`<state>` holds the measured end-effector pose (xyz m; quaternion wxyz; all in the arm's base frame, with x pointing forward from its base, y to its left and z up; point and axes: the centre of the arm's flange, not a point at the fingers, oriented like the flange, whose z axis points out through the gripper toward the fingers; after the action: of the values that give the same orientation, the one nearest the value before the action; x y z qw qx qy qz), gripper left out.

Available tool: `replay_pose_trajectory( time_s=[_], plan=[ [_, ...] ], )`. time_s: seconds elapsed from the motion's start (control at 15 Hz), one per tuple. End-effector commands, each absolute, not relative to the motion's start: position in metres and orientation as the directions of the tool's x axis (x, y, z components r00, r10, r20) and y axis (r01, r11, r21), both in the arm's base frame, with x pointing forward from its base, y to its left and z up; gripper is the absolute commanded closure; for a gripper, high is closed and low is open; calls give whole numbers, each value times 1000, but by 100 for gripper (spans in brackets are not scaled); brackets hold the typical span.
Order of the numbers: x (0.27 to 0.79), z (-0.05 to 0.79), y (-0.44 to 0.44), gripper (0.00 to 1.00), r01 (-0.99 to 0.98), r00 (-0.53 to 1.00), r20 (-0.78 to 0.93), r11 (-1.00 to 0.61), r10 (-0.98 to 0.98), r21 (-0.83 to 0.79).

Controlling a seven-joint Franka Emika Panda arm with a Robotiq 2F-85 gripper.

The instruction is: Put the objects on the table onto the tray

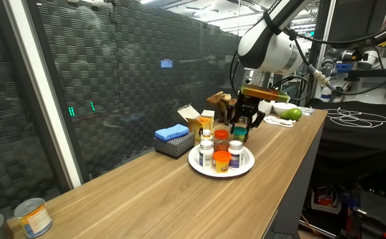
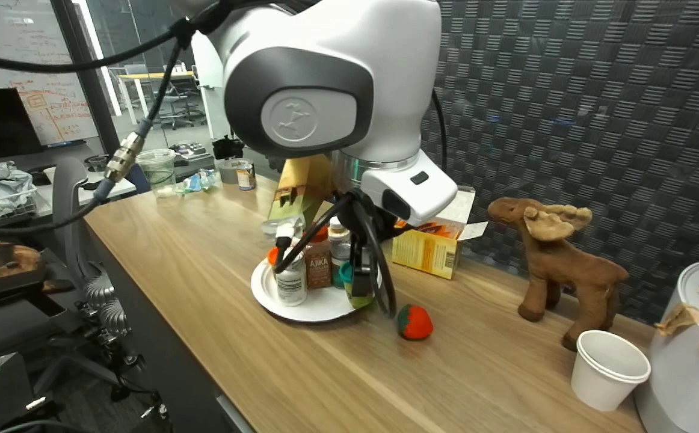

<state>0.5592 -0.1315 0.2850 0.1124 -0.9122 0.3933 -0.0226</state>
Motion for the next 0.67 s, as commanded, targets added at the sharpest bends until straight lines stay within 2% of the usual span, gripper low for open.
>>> replay_pose_trajectory(
  time_s=[0.0,0.6],
  plan=[
    [537,296,-109,72,-662,734,-29,-705,-679,-253],
    [531,265,-85,72,-606,796,-178,-755,-579,-251]
  ],
)
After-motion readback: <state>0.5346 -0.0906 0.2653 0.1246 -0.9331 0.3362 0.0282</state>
